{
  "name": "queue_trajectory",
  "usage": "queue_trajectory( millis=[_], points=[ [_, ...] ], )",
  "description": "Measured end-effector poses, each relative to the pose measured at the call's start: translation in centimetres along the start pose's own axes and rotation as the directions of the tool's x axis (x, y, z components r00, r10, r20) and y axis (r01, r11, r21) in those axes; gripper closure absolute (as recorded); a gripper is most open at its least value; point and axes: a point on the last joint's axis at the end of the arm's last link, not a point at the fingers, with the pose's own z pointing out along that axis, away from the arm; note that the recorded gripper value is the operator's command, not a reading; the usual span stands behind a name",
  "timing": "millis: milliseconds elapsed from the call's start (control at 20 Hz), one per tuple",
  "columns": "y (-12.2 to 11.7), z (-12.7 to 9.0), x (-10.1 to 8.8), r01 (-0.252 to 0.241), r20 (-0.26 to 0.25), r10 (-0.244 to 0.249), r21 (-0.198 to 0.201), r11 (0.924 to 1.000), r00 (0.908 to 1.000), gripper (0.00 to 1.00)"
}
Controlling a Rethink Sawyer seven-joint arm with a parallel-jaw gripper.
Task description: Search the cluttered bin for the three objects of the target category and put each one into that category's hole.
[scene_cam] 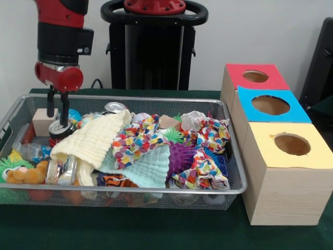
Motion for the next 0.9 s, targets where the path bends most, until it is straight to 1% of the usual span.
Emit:
queue_trajectory(
  millis=[50,200,400,650,900],
  points=[
    [0.0,1.1,-0.6,-0.002,0.002,0.002,-0.01,0.9999,1.0,0.0],
    [0.2,2.1,-1.0,-0.001,0.004,0.001,-0.02,0.9998,1.0,0.0],
    [0.2,3.3,-0.9,0.011,0.001,-0.011,-0.022,0.9997,0.9999,0.0],
    [0.2,3.6,-0.8,0.028,0.002,-0.028,-0.021,0.9994,0.9996,0.0],
    [-0.1,3.6,-1.0,0.026,0.001,-0.026,-0.015,0.9996,0.9997,0.0]
  ],
)
